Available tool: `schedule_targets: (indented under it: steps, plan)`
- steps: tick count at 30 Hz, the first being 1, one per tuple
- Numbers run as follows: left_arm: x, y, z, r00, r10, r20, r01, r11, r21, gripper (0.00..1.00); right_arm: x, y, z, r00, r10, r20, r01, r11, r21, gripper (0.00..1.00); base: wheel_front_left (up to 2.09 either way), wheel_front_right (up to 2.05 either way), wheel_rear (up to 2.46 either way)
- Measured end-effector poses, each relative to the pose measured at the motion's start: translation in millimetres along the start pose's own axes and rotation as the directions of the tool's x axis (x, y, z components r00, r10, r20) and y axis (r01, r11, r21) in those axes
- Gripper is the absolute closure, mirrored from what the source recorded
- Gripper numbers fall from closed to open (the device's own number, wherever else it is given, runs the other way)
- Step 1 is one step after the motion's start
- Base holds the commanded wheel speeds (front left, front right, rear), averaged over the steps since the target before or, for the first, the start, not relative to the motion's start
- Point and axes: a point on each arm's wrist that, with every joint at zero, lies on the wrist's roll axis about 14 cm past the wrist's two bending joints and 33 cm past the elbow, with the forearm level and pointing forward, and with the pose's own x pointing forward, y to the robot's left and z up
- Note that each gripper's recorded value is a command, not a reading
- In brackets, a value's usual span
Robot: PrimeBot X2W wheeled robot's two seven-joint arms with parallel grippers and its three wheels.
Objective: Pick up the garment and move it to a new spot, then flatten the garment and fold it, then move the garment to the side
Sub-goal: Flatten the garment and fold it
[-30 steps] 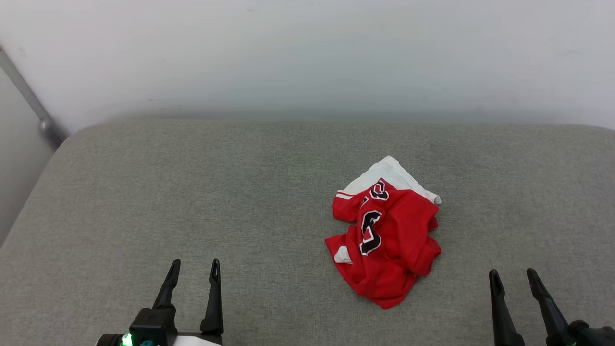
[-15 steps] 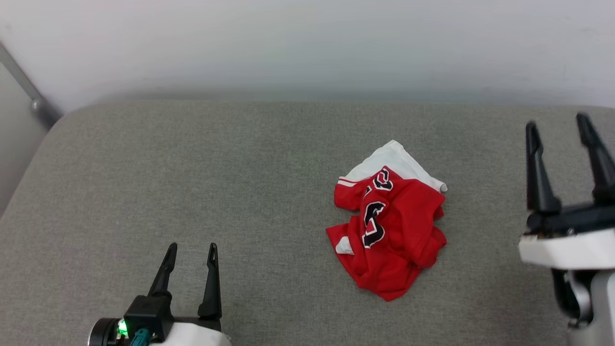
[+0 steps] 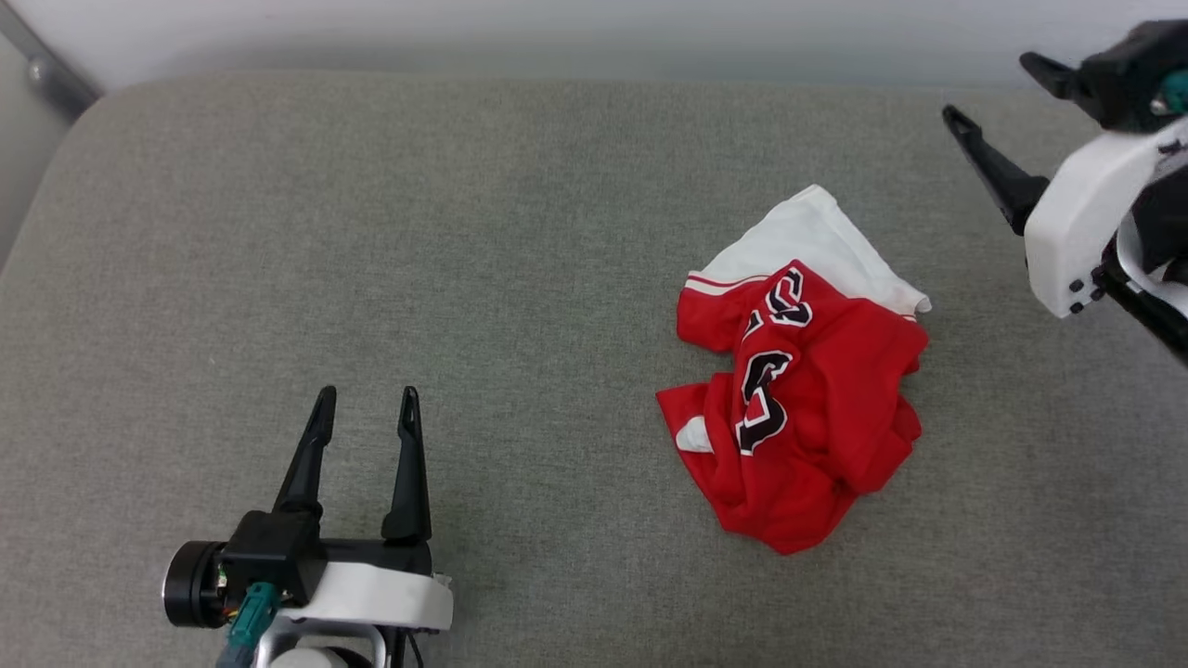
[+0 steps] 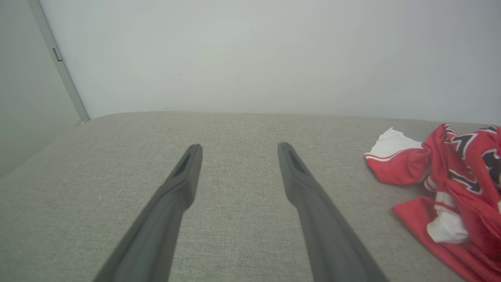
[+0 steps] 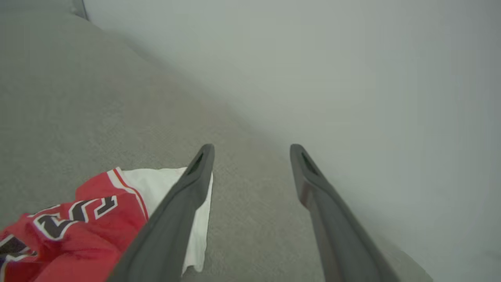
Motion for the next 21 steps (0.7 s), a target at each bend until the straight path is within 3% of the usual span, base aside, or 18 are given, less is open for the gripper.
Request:
schedule_targets:
  steps: [4, 6, 10, 17, 21]
  plan:
    - [11.3, 0.8, -3.2, 1.0, 0.011, -0.001, -0.011, 1.0, -0.006, 0.0, 13.0, 14.5, -39.0, 0.943, 0.123, -0.31, -0.136, 0.99, -0.022, 0.0, 0.0, 0.0, 0.0]
    - [19.2, 0.4, -4.1, 1.0, 0.012, 0.003, -0.012, 1.0, -0.012, 0.0, 15.1, 17.1, -56.8, 0.881, 0.16, -0.446, -0.187, 0.982, -0.017, 0.0, 0.0, 0.0, 0.0]
    - [33.8, -2.5, -9.9, 1.0, 0.012, 0.0, -0.012, 1.0, -0.02, 0.0, 15.6, 21.7, -95.3, 0.72, 0.204, -0.664, -0.263, 0.965, 0.012, 0.0, 0.0, 0.0, 0.0]
    - [50.8, -0.7, -23.3, 0.999, 0.028, -0.018, -0.029, 0.999, -0.029, 0.0, 16.6, 45.5, -161.1, 0.477, 0.269, -0.837, -0.356, 0.93, 0.096, 0.0, 0.0, 0.0, 0.0]
    - [54.2, 5.0, -26.7, 0.998, 0.05, -0.023, -0.05, 0.999, -0.021, 0.0, 16.1, 66.6, -188.8, 0.391, 0.312, -0.866, -0.405, 0.903, 0.142, 0.0, 0.0, 0.0, 0.0]
